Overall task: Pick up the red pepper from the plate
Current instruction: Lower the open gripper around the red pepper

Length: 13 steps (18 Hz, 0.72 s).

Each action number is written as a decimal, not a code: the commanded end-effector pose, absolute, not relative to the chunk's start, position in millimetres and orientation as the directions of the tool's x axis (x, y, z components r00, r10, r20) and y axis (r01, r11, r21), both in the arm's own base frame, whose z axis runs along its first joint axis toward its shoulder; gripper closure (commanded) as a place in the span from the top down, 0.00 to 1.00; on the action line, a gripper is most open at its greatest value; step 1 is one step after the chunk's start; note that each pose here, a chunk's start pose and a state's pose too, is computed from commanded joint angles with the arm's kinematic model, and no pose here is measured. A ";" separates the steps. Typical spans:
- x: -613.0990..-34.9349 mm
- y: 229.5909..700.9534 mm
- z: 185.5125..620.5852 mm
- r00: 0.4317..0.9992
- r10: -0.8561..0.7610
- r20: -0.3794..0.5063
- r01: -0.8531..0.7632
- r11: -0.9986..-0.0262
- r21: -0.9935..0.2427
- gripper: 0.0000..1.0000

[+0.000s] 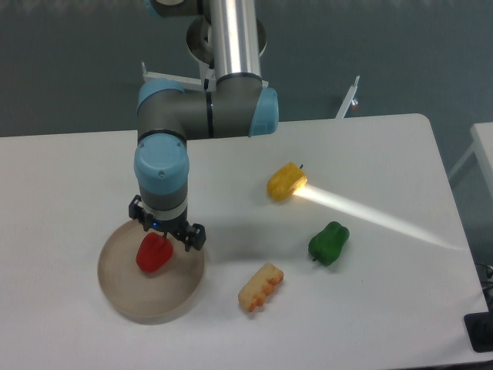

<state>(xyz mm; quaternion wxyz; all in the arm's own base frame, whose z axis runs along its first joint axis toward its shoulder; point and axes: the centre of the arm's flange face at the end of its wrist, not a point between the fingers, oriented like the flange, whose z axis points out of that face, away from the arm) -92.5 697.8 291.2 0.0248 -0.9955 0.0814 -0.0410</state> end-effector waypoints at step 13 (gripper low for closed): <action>-66.6 702.3 260.8 0.983 -0.173 0.067 -0.168 -0.983 -0.068 1.00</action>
